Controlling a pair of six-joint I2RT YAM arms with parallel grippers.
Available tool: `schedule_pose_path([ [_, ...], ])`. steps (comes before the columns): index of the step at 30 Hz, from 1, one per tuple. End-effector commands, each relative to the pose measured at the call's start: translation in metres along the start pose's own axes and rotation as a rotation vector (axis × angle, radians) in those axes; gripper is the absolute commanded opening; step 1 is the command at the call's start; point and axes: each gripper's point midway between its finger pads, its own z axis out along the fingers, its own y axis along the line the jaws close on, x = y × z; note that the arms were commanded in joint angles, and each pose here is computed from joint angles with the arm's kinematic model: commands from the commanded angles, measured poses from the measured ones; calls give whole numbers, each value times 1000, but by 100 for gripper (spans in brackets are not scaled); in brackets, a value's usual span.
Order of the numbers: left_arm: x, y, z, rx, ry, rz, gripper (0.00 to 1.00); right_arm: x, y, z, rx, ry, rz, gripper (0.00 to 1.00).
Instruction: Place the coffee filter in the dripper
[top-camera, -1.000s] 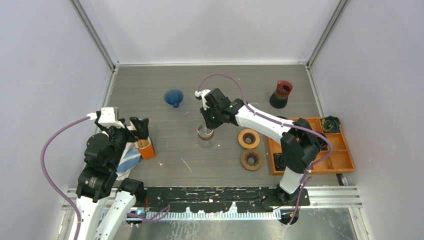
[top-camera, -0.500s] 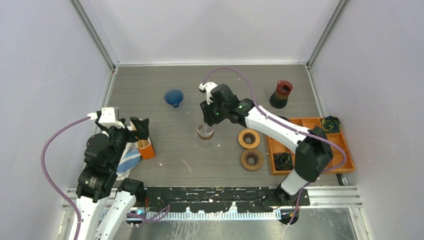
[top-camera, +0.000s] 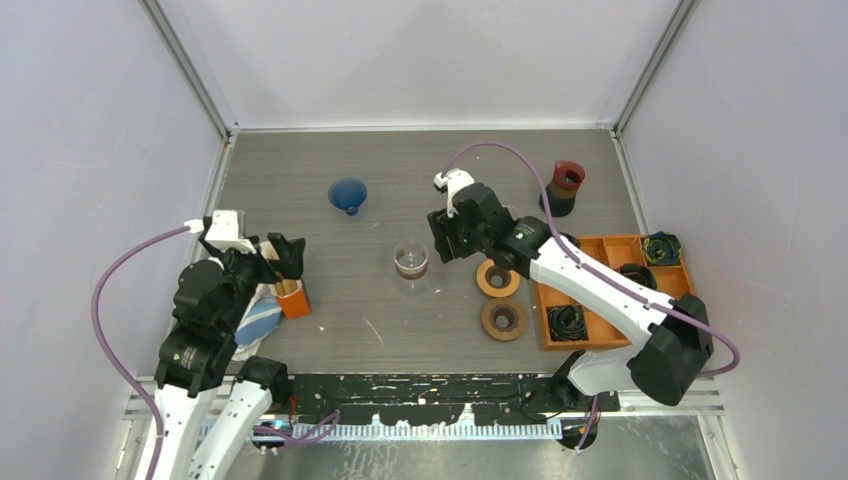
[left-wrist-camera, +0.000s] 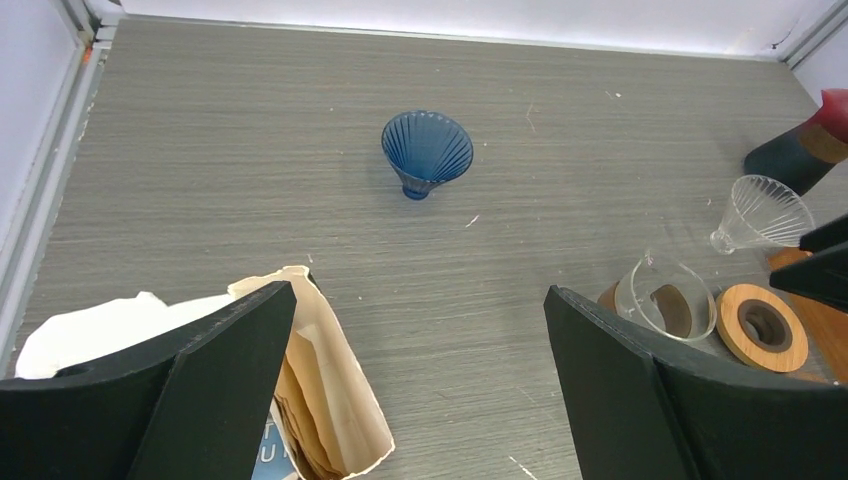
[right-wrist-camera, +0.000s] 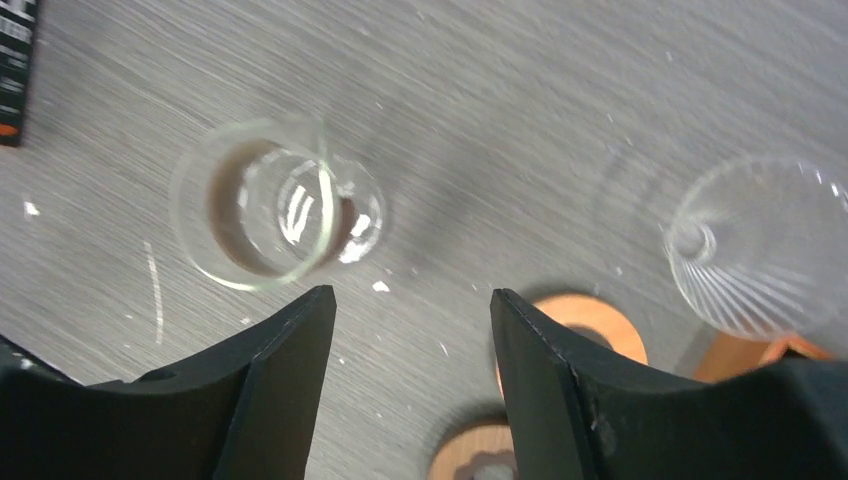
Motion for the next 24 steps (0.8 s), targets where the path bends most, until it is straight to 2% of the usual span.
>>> schedule_pose_path([
  [1,-12,-9,3,43,-25,20,99,13,-34,-21,151,-6,80,66],
  [8,-9,-9,5,45,1,26,99,64,-51,-34,234,87,200,68],
  [15,-9,-9,7,44,6,26,99,114,-37,-27,193,228,306,69],
  [24,-9,-8,6,38,3,28,99,151,-31,-24,212,341,394,67],
])
